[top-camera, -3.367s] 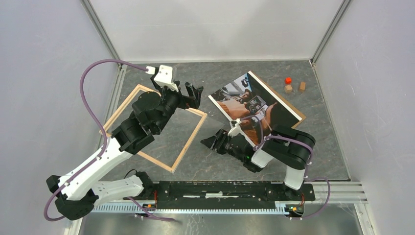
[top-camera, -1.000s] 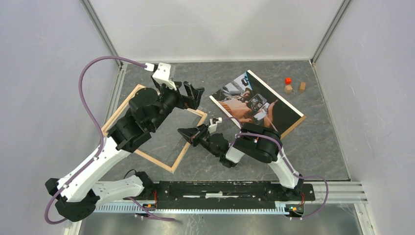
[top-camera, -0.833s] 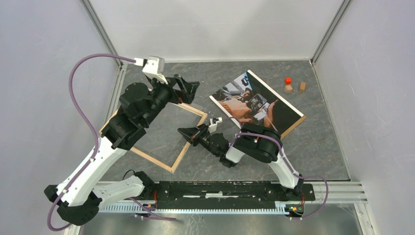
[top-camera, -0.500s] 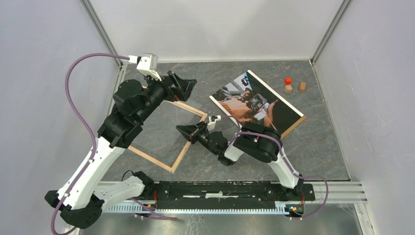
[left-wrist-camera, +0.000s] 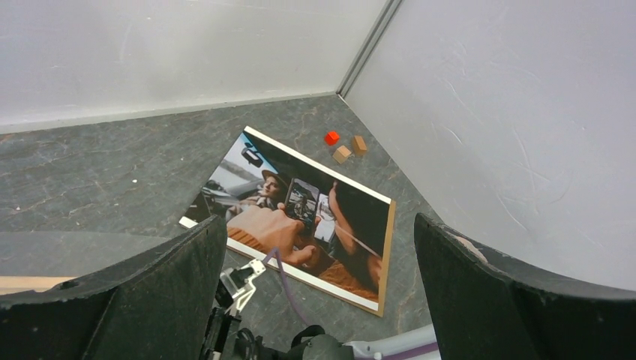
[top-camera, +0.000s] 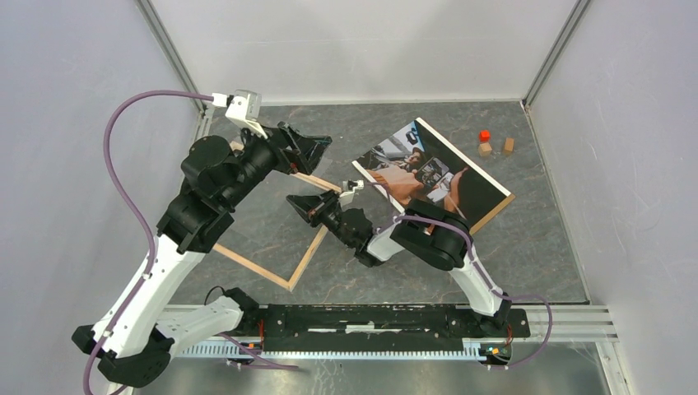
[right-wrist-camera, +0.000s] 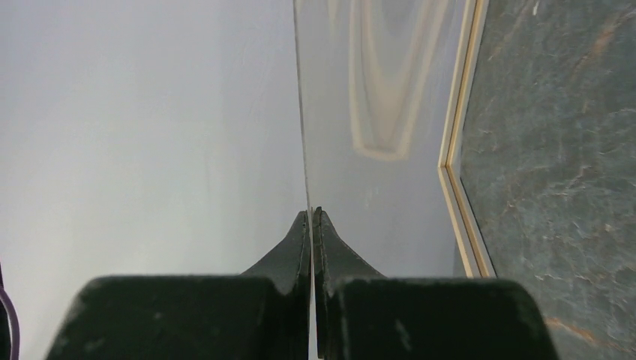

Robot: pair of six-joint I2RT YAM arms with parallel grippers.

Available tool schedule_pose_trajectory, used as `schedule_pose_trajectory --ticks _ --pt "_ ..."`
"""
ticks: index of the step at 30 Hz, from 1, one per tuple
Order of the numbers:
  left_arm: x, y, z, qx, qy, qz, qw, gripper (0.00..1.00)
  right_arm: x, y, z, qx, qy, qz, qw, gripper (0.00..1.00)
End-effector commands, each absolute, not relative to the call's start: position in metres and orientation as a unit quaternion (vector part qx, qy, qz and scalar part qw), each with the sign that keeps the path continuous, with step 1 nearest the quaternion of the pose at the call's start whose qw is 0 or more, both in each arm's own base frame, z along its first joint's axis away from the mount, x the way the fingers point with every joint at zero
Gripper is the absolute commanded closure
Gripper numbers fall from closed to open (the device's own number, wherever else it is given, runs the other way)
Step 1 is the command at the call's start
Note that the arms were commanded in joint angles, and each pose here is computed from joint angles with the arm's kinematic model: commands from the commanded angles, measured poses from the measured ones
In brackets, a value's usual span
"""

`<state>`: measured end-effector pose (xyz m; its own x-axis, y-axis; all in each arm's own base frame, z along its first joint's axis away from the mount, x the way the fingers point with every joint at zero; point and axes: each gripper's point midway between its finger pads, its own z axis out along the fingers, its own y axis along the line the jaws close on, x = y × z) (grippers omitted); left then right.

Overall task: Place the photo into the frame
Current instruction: Place the photo frame item in the photo frame.

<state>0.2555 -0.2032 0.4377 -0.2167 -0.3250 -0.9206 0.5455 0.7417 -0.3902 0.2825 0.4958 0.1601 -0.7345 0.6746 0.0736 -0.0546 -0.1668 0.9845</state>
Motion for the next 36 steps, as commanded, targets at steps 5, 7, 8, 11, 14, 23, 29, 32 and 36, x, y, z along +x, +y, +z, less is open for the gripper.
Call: schedule_pose_trajectory --ticks 5,7,8,11,14,23,29,32,36 --pt "0.249 -0.201 0.457 0.073 0.680 -0.367 0.631 0.00 0.271 0.510 0.145 0.261 0.601 0.713 0.250 1.00" --pt "0.250 -0.201 0.456 0.074 0.681 -0.367 0.630 0.00 0.266 0.510 0.137 0.257 0.611 0.707 0.246 1.00" --pt "0.251 -0.201 0.455 0.072 0.682 -0.365 0.630 0.00 0.263 0.509 0.133 0.258 0.615 0.704 0.244 1.00" --pt "0.253 -0.202 0.453 0.072 0.684 -0.362 0.629 0.00 0.258 0.501 0.118 0.261 0.627 0.692 0.244 1.00" --pt "0.255 -0.203 0.451 0.072 0.686 -0.363 0.626 0.00 0.255 0.491 0.109 0.269 0.628 0.687 0.245 1.00" --pt "0.259 -0.204 0.446 0.068 0.690 -0.366 0.621 0.00 0.258 0.476 0.101 0.273 0.637 0.668 0.271 1.00" --pt "0.260 -0.205 0.444 0.068 0.691 -0.368 0.619 0.00 0.267 0.473 0.095 0.273 0.643 0.653 0.291 1.00" --pt "0.261 -0.205 0.444 0.068 0.692 -0.368 0.617 0.00 0.268 0.474 0.096 0.273 0.645 0.651 0.293 1.00" --pt "0.261 -0.206 0.444 0.067 0.691 -0.370 0.617 0.00 0.268 0.474 0.092 0.272 0.652 0.645 0.293 1.00"
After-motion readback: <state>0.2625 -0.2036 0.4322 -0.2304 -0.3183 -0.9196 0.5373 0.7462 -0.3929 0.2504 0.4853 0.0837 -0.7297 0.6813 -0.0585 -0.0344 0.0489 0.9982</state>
